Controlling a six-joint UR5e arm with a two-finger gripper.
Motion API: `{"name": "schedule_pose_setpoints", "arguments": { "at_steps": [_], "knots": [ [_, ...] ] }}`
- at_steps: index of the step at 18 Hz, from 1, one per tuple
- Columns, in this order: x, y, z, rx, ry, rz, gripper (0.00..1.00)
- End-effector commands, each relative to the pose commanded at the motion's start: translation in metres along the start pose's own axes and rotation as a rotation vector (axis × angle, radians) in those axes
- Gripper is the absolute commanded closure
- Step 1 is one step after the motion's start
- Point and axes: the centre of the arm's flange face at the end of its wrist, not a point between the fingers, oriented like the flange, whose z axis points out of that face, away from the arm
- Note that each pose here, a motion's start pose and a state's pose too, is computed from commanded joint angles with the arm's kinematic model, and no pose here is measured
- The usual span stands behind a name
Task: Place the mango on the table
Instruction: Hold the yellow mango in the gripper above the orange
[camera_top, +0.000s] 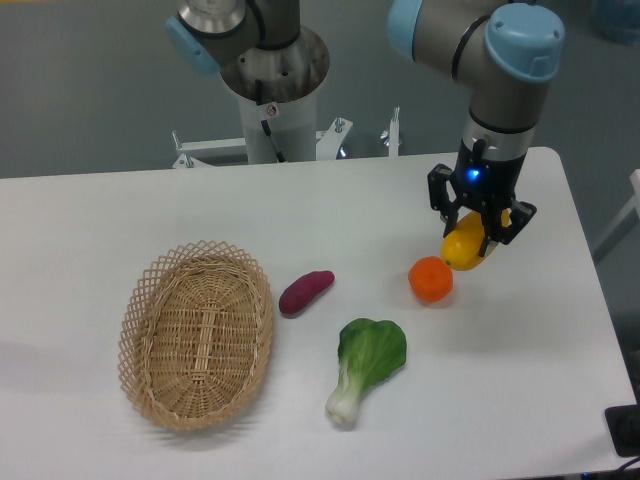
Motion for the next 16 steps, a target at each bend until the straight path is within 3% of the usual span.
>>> {"name": "schedule_pose_setpoints", "arguments": {
  "at_steps": [16],
  "knots": [
    [-0.0005,0.0036,0.0,-0.001,0.0,-0.006,0.45]
  ]
}}
